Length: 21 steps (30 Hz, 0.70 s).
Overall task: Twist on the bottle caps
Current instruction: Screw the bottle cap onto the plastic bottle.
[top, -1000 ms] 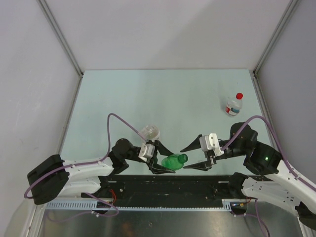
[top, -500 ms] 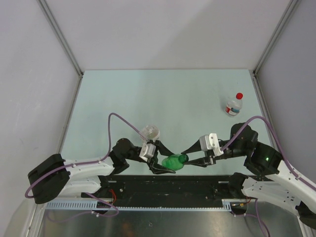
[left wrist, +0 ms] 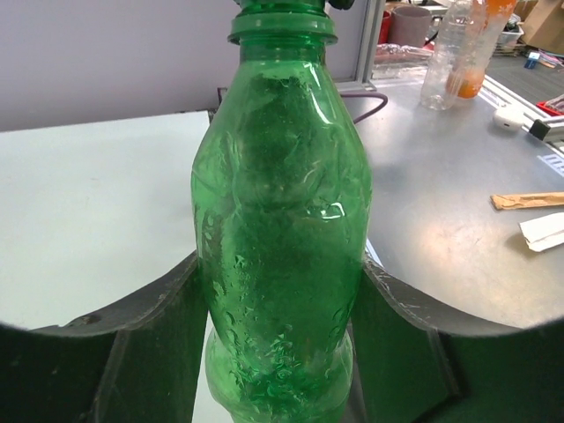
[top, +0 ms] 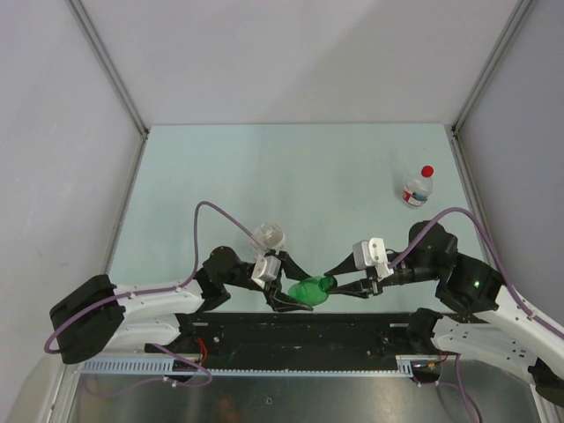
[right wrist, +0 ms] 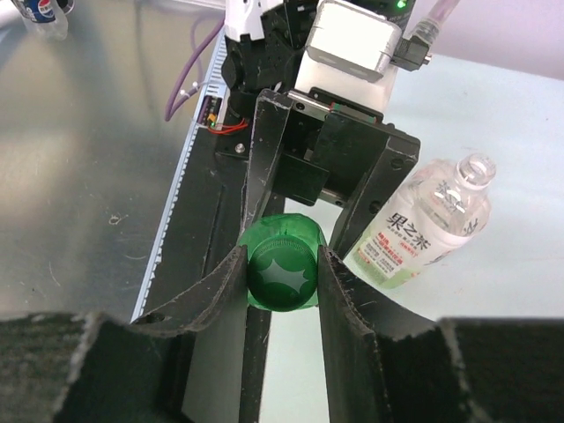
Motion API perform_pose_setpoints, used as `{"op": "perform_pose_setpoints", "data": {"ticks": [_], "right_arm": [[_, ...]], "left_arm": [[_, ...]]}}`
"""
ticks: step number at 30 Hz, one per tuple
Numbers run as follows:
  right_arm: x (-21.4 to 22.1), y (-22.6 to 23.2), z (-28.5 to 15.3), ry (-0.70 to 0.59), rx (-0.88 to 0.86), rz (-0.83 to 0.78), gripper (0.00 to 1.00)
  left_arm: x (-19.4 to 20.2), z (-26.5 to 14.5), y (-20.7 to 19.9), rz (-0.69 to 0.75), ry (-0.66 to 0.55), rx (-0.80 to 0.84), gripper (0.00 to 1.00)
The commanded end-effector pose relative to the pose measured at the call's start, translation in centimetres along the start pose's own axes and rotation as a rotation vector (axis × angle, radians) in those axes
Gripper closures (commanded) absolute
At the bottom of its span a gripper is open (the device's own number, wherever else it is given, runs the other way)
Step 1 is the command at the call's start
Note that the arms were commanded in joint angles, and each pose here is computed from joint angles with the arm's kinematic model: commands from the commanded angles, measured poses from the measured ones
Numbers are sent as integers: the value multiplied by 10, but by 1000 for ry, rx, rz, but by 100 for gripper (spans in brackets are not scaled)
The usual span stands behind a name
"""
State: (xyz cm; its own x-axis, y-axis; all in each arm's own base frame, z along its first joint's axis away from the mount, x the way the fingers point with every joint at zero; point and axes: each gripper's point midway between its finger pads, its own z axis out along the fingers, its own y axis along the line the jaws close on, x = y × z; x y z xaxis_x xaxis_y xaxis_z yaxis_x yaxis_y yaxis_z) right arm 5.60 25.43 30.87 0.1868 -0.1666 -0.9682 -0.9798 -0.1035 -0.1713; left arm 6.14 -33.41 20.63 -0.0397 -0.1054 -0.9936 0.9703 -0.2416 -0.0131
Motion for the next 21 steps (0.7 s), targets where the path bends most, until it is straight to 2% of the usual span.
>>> {"op": "perform_pose_setpoints", "data": {"ticks": [1, 6, 14, 18, 21], "right_arm": [[21, 13, 2, 95, -54, 96, 81], [37, 15, 6, 180, -63, 147, 84], [46, 6, 10, 224, 6, 203, 85], [60, -15, 10, 282, 179, 334, 87], [59, -37, 11, 250, 341, 436, 89]], "left_arm": [[-35, 6, 11, 57, -70, -34, 100], [-42, 6, 13, 64, -63, -36, 100], [-60, 3, 17, 103, -99, -80, 100], [-74, -1, 29, 135, -127, -168, 100], [-82, -3, 37, 165, -143, -216, 100]]}}
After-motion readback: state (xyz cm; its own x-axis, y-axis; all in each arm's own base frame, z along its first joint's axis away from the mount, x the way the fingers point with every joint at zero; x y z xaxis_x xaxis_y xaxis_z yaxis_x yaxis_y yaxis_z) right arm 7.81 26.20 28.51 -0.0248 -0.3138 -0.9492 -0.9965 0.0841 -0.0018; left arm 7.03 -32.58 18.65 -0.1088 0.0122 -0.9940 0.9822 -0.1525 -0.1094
